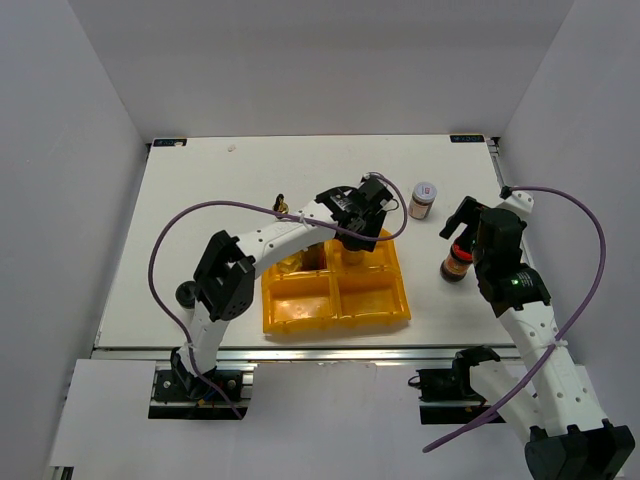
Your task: Organize the condiment bottles
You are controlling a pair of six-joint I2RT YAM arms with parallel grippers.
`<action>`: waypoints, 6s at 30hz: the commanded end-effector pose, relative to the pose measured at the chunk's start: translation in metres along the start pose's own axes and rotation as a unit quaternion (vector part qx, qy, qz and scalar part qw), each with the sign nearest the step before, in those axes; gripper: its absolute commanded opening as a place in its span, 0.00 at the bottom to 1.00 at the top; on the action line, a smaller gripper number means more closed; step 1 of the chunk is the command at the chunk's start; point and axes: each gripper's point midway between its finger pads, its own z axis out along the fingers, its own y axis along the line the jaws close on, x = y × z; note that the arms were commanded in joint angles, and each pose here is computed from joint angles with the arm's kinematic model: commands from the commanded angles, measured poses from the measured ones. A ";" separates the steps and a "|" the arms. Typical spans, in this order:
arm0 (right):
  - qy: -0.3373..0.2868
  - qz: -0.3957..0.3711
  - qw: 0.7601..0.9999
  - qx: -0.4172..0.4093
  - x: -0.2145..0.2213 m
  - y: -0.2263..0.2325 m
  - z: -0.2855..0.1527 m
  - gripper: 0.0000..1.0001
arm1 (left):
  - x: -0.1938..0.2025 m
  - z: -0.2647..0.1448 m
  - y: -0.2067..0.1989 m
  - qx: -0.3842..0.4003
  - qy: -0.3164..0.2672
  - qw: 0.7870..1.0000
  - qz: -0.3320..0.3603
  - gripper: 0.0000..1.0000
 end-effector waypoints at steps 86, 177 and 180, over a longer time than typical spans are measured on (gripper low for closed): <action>0.016 -0.027 0.998 -0.047 0.010 0.015 0.013 0.89 | 0.252 -0.121 0.311 -0.274 0.119 0.805 -0.513 0.42; 0.026 0.040 0.994 0.097 0.021 -0.060 0.025 0.89 | -0.027 -0.003 -0.029 0.020 0.004 1.000 0.020 0.13; 0.026 0.039 0.994 0.096 0.021 -0.060 0.025 0.89 | -0.023 0.008 -0.029 0.017 0.010 1.000 0.021 0.27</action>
